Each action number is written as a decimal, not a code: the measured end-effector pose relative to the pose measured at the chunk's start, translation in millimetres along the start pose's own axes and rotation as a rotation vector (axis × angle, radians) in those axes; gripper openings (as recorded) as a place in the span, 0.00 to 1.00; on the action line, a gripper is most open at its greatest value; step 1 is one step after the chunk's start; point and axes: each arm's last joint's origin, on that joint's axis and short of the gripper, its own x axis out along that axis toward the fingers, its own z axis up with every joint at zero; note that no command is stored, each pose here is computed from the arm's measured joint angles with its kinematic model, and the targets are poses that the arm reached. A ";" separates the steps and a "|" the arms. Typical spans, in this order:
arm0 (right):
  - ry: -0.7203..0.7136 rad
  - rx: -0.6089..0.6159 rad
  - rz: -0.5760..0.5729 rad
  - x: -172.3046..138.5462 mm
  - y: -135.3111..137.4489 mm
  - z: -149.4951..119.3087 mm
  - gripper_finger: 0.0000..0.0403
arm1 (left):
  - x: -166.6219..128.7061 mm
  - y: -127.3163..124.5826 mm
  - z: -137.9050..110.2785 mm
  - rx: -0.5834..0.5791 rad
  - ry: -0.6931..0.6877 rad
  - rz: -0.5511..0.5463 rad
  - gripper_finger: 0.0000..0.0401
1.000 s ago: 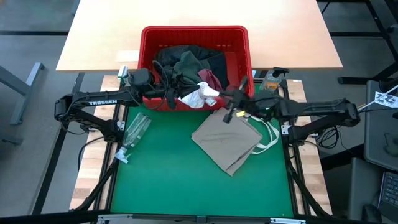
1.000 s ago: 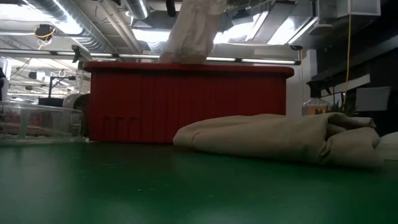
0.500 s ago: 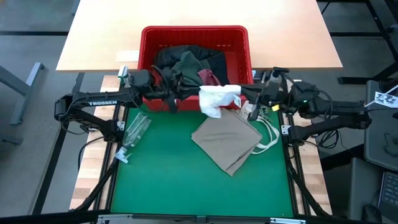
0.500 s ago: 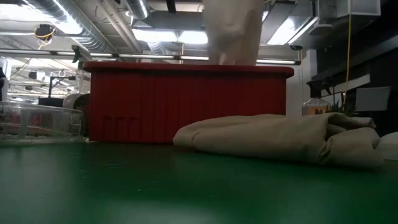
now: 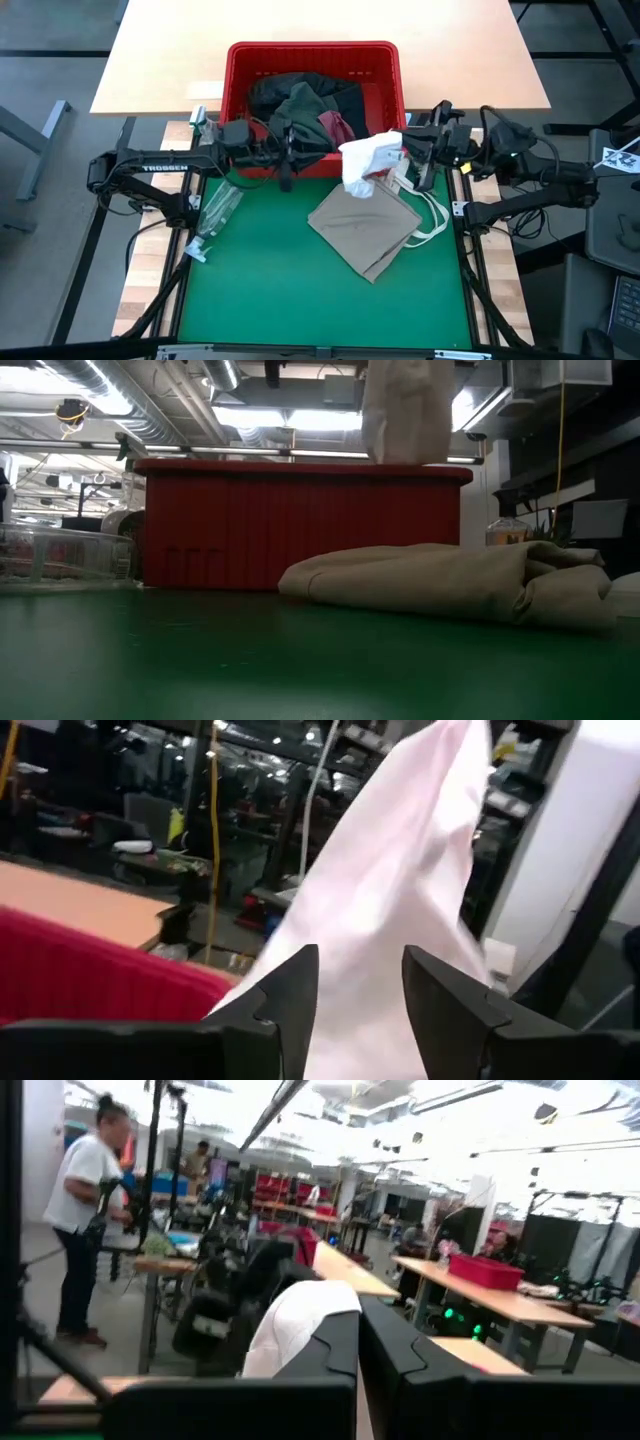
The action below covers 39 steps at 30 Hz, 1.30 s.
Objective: Fold laundry
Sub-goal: Fold the white underwear
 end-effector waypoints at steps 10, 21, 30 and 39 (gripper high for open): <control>0.090 0.008 0.029 7.2 4.6 -11.2 0.00 | -1.9 -29.8 18.3 0.167 -0.248 -0.132 0.37; 0.202 0.074 0.185 43.6 24.7 -43.5 0.00 | -1.7 -44.9 14.1 0.210 -0.255 -0.103 0.44; 0.302 0.064 0.203 68.8 37.3 -72.2 0.00 | 0.0 -48.5 4.1 0.170 -0.173 -0.022 0.46; 0.351 0.057 0.212 80.6 43.7 -87.7 0.00 | 1.6 -42.4 -11.3 0.022 -0.014 0.042 0.46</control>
